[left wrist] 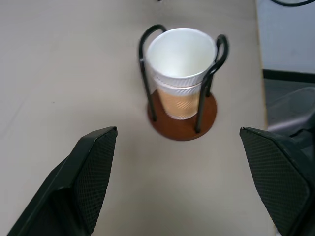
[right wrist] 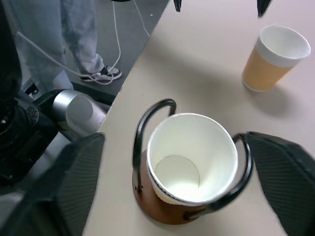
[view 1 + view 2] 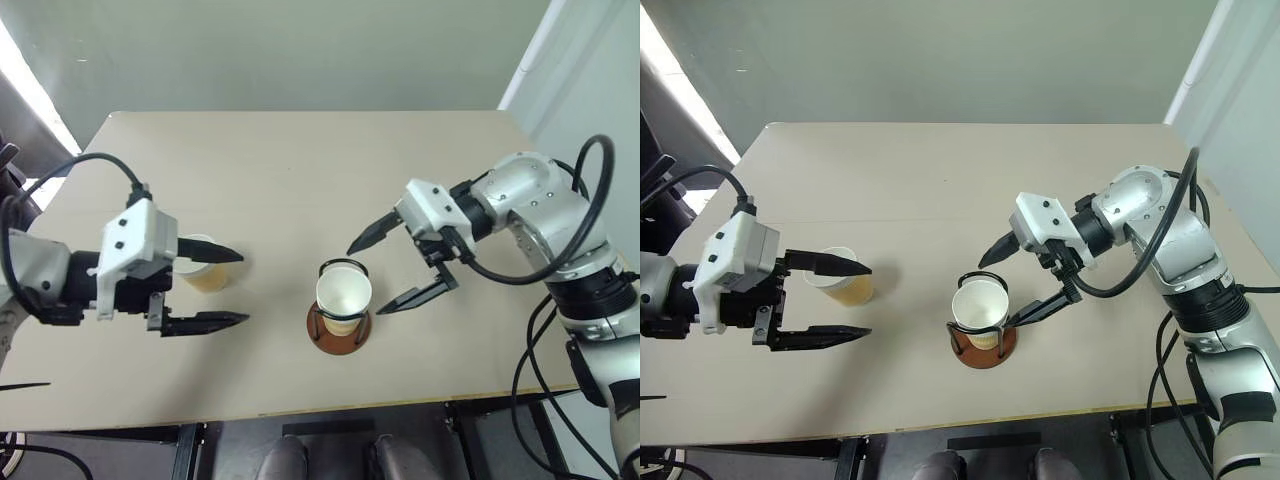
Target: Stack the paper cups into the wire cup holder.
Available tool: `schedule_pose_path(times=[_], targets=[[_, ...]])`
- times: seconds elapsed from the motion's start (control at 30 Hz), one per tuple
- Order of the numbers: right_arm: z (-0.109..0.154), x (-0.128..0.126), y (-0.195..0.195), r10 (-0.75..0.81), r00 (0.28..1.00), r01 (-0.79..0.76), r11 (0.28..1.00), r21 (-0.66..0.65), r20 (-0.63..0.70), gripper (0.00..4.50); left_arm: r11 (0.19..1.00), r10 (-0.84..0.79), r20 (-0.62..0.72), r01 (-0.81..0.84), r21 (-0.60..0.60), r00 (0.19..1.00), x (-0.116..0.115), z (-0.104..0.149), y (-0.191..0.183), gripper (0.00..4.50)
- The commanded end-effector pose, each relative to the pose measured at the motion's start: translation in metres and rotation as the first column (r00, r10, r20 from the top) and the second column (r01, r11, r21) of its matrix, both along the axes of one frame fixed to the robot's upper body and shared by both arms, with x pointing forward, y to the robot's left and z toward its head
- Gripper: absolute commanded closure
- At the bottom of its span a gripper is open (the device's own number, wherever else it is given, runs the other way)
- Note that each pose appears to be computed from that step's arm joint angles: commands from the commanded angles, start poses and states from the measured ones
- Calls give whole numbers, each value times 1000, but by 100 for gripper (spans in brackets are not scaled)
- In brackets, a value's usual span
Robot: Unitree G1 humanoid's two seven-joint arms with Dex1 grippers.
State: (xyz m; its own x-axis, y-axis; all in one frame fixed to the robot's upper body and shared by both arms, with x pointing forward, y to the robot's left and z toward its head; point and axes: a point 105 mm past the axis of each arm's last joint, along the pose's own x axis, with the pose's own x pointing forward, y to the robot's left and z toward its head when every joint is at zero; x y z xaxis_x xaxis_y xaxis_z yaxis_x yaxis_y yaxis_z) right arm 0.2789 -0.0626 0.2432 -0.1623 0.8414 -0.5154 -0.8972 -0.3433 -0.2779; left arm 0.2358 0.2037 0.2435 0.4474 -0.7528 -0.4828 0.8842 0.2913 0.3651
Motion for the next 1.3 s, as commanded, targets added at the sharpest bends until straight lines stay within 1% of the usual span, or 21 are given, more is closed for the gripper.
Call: schedule_pose_path(times=[0.03, 0.1, 0.2, 0.27, 0.33, 0.4, 0.57, 0.63, 0.73, 0.83, 0.93, 1.03, 1.17, 1.23, 1.3], targets=[[54, 12, -24, -99, 995, 99, 970, 220, -11, 2, 970, 184, 122, -201, 139, 975, 21, 9, 39, 23], [66, 24, -42, -181, 983, 185, 936, 301, -43, 2, 943, 253, 149, -278, 182, 956, 28, 9, 56, 23], [78, 41, -66, -313, 946, 319, 855, 408, -85, 2, 926, 265, 148, -294, 235, 953, 33, 0, 65, 23], [86, 42, -77, -329, 934, 354, 813, 462, -138, 2, 917, 267, 146, -298, 265, 953, 37, -7, 68, 23], [84, 38, -85, -328, 933, 359, 807, 469, -150, 2, 908, 271, 139, -301, 293, 953, 43, -17, 71, 23], [78, 32, -89, -324, 935, 353, 817, 455, -145, 2, 915, 258, 109, -279, 292, 960, 48, -28, 69, 23], [77, 19, -86, -312, 940, 340, 823, 455, -138, 2, 908, 258, 87, -272, 319, 962, 66, -49, 73, 23], [78, 16, -85, -315, 940, 339, 824, 454, -131, 2, 908, 251, 82, -264, 326, 965, 71, -55, 74, 23], [77, 11, -85, -324, 938, 343, 825, 449, -121, 2, 923, 233, 68, -242, 299, 970, 77, -59, 67, 23], [77, 7, -84, -333, 936, 347, 825, 446, -111, 0, 923, 224, 58, -231, 307, 973, 80, -63, 67, 81], [77, 5, -84, -344, 933, 352, 824, 444, -101, 0, 920, 217, 52, -222, 323, 975, 82, -65, 69, 187], [78, 3, -85, -352, 931, 357, 822, 444, -96, 0, 923, 209, 55, -216, 317, 976, 84, -63, 67, 309], [79, 2, -87, -366, 927, 364, 821, 440, -84, 0, 940, 176, 70, -189, 285, 982, 85, -50, 61, 444], [80, 0, -89, -372, 925, 367, 821, 438, -78, 0, 960, 125, 72, -139, 243, 990, 82, -38, 51, 444], [77, -9, -92, -357, 931, 356, 842, 406, -78, 0, 988, 31, 66, -41, 148, 997, 74, -15, 30, 444]])
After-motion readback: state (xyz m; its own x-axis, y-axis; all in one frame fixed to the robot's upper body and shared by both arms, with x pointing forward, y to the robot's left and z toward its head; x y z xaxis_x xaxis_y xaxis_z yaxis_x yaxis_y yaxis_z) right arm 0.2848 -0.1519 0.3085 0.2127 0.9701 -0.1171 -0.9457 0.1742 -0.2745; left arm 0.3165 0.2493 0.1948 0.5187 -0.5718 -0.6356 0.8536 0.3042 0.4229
